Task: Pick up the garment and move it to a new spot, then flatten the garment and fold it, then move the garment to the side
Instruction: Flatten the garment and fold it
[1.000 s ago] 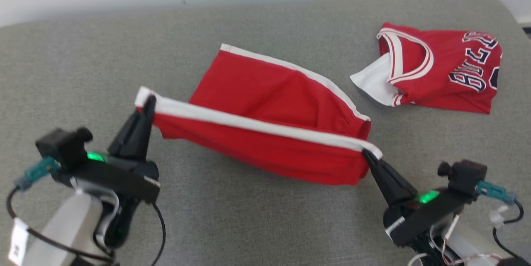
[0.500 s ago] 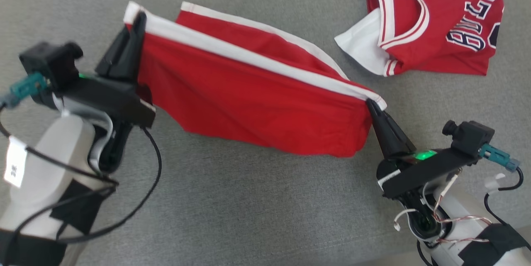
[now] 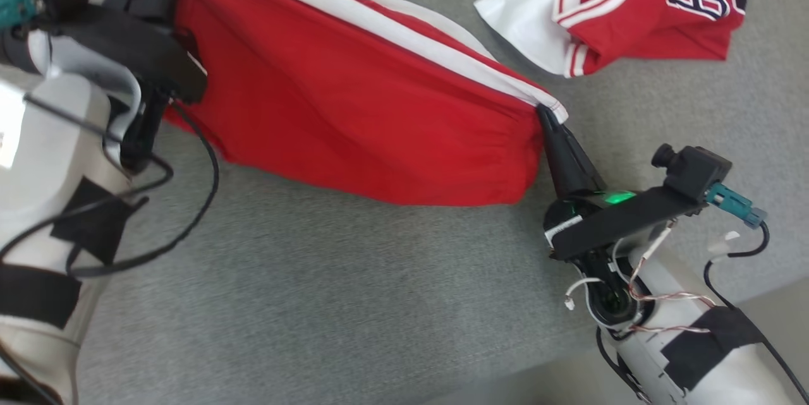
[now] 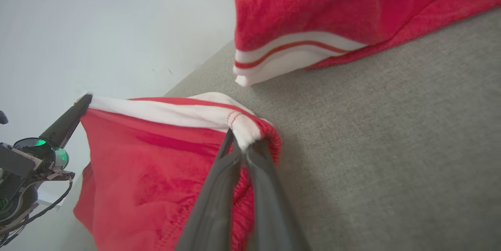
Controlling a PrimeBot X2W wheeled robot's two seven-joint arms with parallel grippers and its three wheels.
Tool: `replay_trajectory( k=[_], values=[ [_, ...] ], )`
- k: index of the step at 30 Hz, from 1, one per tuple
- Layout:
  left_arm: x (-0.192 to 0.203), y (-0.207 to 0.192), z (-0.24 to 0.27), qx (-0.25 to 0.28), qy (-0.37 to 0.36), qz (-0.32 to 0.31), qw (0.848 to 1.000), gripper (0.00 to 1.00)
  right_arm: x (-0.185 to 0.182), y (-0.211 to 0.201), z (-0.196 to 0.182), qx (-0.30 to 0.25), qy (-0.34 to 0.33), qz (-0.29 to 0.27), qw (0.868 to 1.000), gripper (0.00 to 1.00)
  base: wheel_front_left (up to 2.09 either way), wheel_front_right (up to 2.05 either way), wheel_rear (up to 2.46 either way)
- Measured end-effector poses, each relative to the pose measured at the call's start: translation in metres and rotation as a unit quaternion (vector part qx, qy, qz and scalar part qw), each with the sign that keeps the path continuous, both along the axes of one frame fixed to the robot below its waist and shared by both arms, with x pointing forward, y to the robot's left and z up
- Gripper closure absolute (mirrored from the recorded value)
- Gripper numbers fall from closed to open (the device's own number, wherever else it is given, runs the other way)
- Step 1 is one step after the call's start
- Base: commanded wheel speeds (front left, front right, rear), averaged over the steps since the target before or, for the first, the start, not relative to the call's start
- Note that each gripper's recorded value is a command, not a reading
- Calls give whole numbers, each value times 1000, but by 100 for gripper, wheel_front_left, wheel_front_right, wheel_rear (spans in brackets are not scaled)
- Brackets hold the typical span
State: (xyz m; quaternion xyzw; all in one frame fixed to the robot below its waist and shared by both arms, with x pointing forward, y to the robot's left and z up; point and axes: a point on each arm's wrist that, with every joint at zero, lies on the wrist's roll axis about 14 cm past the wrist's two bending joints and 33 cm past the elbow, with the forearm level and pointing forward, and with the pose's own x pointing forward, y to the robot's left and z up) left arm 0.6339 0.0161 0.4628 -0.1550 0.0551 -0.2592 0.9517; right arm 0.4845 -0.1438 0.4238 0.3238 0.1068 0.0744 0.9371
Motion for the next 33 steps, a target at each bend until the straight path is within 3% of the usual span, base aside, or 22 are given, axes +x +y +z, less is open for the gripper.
replay_trajectory(
  k=[11, 12, 13, 14, 16, 17, 18, 19, 33],
  values=[
    [21, -16, -60, 59, 59, -7, 996, 100, 9, -10, -12, -6, 10, -29, 1000, 100, 0, 0, 0],
    [22, -18, -62, 61, 64, -8, 996, 91, 8, -12, -14, -6, 14, -31, 999, 100, 0, 0, 0],
    [24, -20, -64, 60, 66, -9, 996, 56, 8, -13, -17, -7, 17, -33, 999, 97, 0, 0, 0],
    [24, -23, -65, 59, 68, -10, 996, 0, 8, -14, -18, -8, 18, -36, 999, 90, 0, 0, 0],
    [25, -26, -65, 57, 70, -9, 996, 0, 9, -16, -19, -11, 19, -38, 999, 72, 0, 0, 0],
    [25, -25, -65, 57, 71, -7, 996, 0, 9, -16, -20, -11, 20, -38, 999, 53, 0, 0, 0],
    [25, -25, -65, 58, 72, -6, 996, 0, 10, -16, -21, -12, 21, -38, 999, 19, 0, 0, 0],
    [25, -24, -64, 59, 73, -5, 996, 0, 10, -16, -21, -13, 23, -38, 999, 0, 0, 0, 0],
    [16, -5, -21, 64, 37, 20, 997, 0, 1, -25, -19, -33, 31, -46, 998, 0, 0, 0, 0]
  ],
)
